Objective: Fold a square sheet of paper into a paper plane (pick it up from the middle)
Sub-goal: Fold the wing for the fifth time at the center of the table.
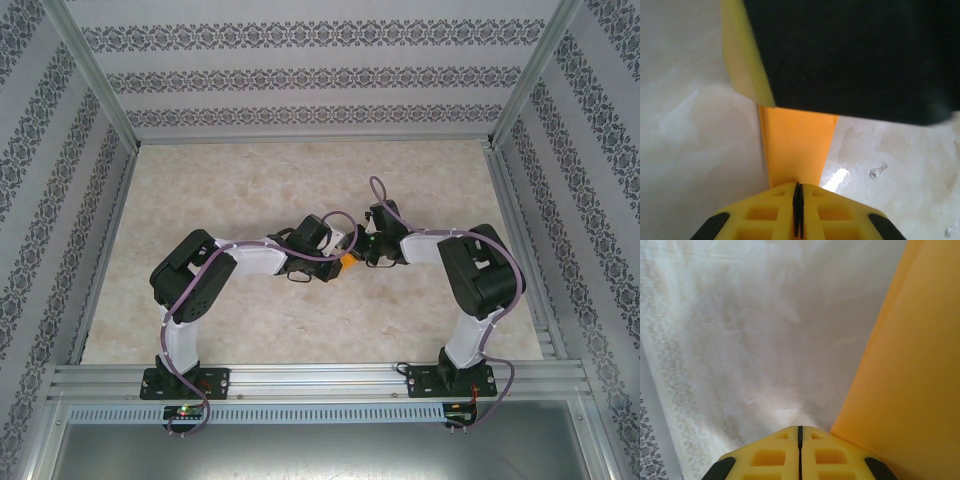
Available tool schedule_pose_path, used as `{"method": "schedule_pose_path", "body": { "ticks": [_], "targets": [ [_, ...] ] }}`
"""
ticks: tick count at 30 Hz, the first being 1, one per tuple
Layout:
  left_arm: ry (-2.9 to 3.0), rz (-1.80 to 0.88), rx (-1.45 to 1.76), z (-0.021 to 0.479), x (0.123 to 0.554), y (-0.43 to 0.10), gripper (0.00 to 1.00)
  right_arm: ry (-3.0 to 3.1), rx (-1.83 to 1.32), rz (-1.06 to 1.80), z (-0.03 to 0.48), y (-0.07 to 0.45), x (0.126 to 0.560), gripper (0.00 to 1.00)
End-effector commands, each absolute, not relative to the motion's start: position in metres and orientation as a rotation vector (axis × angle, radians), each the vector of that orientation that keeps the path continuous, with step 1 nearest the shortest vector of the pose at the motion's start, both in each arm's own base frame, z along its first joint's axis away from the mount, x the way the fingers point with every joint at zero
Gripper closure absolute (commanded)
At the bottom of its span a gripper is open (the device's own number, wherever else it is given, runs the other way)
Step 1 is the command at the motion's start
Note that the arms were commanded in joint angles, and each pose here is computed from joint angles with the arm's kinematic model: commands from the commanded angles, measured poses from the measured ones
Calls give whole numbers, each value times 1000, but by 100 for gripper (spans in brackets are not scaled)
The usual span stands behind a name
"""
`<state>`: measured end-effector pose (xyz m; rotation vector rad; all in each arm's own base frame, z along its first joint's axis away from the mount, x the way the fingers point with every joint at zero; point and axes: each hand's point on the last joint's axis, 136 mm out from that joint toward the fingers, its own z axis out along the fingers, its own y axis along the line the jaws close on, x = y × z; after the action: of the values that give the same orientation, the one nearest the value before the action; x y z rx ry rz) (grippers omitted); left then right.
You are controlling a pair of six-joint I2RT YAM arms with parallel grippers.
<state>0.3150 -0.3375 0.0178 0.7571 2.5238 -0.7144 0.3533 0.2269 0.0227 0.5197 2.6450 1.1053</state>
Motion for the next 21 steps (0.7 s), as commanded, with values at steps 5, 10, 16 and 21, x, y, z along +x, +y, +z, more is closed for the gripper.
{"method": "schedule_pose_path", "body": {
  "ticks": [5,10,16,21],
  "targets": [
    [2827,-452,829,-42,261,-276,87,2677,520,907,7,196,366,93],
    [2853,-444,849,-47,252,-269,87,2668,526,826,1,174,375,93],
    [2876,-439,872,-48,242,-262,87,2642,544,809,-3,158,383,93],
    [2894,-480,875,-49,235,-262,87,2598,554,833,-3,149,392,93]
  ]
}}
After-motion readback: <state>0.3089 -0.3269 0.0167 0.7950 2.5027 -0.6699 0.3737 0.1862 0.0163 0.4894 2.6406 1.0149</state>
